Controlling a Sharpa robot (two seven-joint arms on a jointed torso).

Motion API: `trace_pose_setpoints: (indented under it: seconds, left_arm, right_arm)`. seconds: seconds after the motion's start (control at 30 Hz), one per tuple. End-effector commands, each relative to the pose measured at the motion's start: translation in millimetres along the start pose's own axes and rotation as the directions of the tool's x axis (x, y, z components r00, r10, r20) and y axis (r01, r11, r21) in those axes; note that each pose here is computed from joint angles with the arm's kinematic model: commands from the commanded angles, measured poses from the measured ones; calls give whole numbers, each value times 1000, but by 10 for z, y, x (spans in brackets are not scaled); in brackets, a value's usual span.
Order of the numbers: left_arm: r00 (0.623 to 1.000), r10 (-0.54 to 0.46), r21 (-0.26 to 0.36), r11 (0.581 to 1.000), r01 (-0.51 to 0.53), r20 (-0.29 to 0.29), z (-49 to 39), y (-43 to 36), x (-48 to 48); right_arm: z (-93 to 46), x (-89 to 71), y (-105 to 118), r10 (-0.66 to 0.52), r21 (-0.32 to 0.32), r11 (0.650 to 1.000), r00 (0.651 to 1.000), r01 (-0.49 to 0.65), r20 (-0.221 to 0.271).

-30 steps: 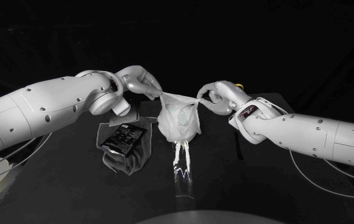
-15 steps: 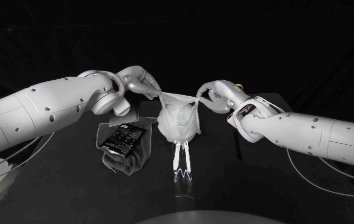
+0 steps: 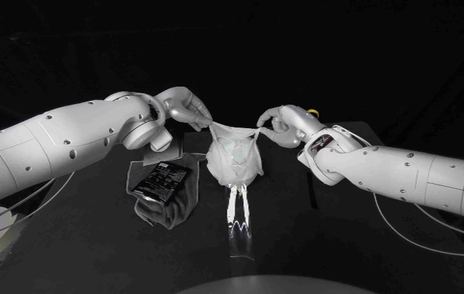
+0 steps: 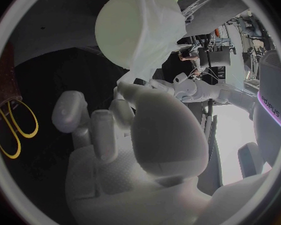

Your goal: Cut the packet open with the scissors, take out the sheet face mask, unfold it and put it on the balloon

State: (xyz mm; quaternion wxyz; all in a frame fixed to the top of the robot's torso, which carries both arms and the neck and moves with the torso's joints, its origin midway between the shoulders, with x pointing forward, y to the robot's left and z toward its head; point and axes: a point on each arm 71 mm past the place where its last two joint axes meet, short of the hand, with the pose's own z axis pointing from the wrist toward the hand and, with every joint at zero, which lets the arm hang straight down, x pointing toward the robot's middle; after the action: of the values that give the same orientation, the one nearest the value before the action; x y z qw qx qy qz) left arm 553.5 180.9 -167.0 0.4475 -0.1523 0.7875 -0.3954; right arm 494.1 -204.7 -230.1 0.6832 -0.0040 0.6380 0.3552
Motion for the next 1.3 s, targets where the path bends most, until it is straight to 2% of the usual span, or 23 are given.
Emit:
trace_pose_setpoints:
  seconds: [0.03,0.23,0.67,0.83,1.0,1.2,1.3]
  left_arm:
    - [1000,9,-9,1000,-9,18,9,-1,-15]
    - [999,11,-16,1000,-10,41,24,18,-25]
    - [998,4,-58,998,0,69,40,67,-23]
    - [996,-1,-91,996,9,89,32,120,-62]
    - [994,-5,-116,993,18,111,18,173,-111]
    - [990,-30,-135,990,48,137,-11,238,-171]
    - [985,-73,-133,987,94,157,-47,275,-204]
  right_arm:
    - [9,25,-27,6,33,999,999,-5,-39]
    - [13,31,-43,5,45,999,999,-3,-43]
    - [-11,1,-68,4,64,998,1000,-3,-21]
    - [-56,-40,-151,54,141,989,999,-53,2]
    - [-109,-66,-234,138,237,962,990,-138,16]
    - [-160,-58,-259,243,328,916,970,-230,0]
    - [-182,-40,-274,319,394,874,948,-286,-20]
